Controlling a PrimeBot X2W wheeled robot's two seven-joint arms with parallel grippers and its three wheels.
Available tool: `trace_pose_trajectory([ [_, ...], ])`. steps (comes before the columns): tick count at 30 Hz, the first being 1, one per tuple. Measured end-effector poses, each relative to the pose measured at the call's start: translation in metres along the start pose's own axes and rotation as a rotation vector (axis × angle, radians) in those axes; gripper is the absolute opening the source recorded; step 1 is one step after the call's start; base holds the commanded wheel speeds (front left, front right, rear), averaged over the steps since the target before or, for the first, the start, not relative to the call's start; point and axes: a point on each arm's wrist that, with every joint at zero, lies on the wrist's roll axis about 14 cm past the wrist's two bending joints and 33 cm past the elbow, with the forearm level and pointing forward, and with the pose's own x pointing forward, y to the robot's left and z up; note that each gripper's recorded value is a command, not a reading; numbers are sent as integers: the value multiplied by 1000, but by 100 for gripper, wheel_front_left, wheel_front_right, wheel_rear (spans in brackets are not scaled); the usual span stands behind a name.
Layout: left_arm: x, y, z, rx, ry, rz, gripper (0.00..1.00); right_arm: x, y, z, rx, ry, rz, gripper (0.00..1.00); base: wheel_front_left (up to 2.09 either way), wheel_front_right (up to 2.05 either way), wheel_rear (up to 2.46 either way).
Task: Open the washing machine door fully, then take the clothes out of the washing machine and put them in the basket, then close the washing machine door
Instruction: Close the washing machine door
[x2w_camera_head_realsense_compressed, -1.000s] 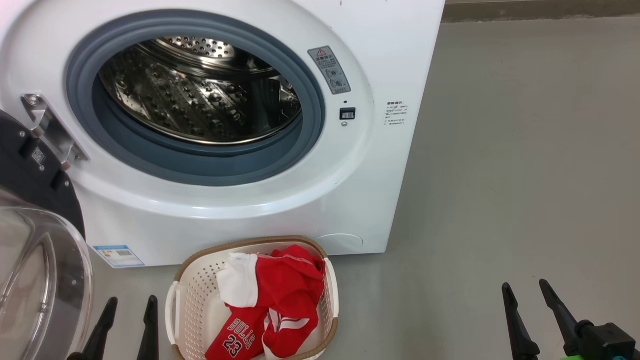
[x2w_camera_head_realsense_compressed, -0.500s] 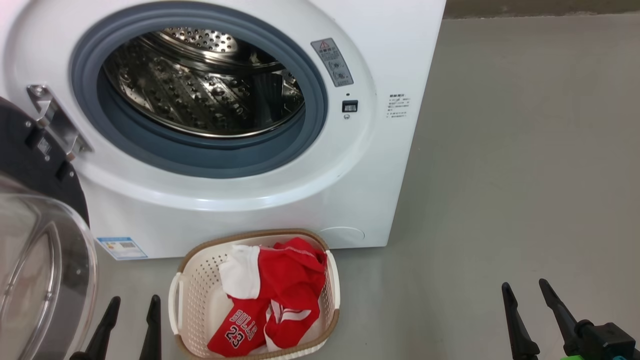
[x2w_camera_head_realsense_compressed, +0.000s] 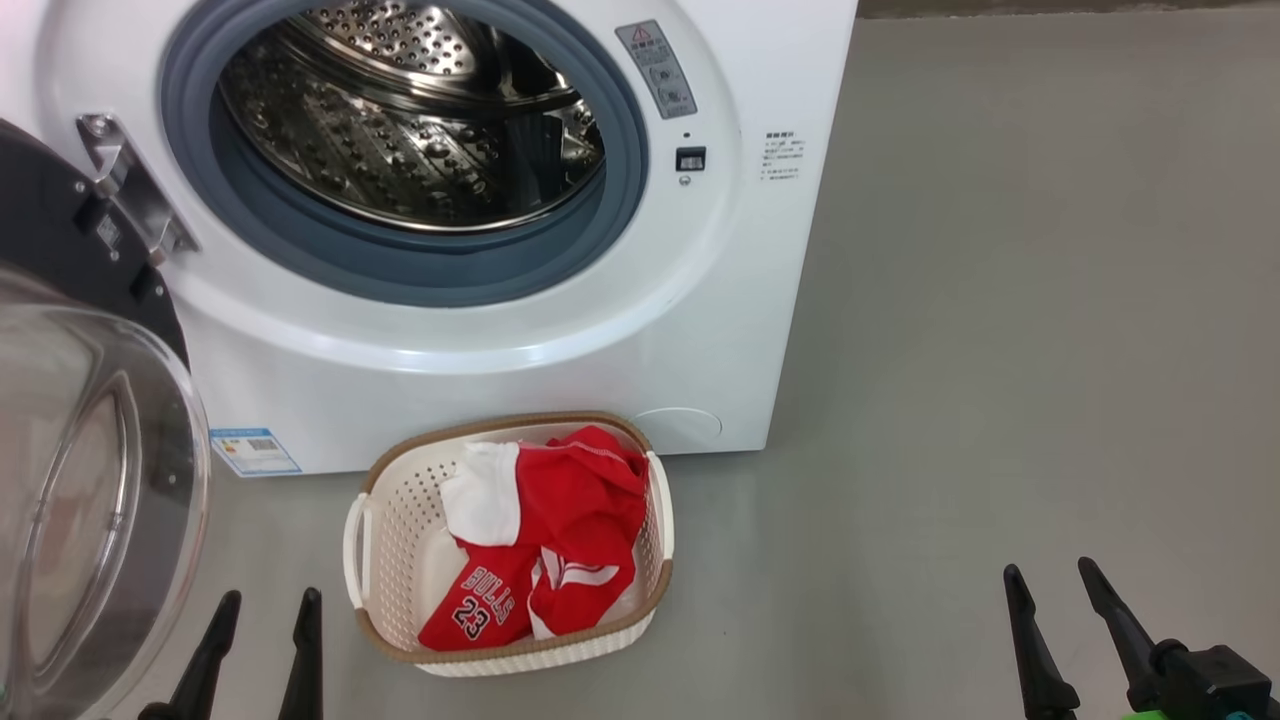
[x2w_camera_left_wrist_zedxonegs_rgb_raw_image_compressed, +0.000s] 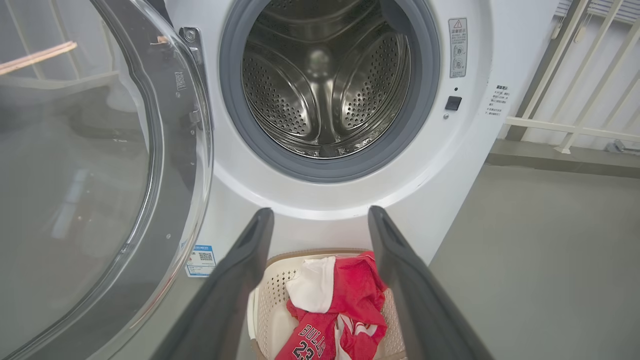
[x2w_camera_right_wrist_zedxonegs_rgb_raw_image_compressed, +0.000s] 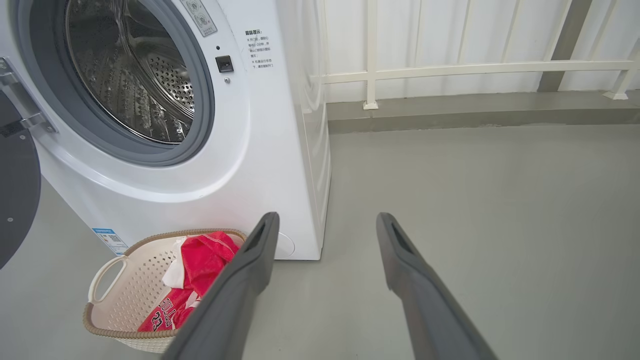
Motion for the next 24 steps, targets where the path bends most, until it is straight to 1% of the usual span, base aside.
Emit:
trace_pose_trajectory([
  [6,0,0,0,0,0,-1,100,0,0,0,0,0,-1,100,-58,58,0],
  [19,-1,0,0,-1,-1,0,100,1,2,0,0,1,6,100,-1,1,0],
  [24,-6,2,0,-7,-2,13,100,5,9,0,-2,2,29,100,0,0,0],
])
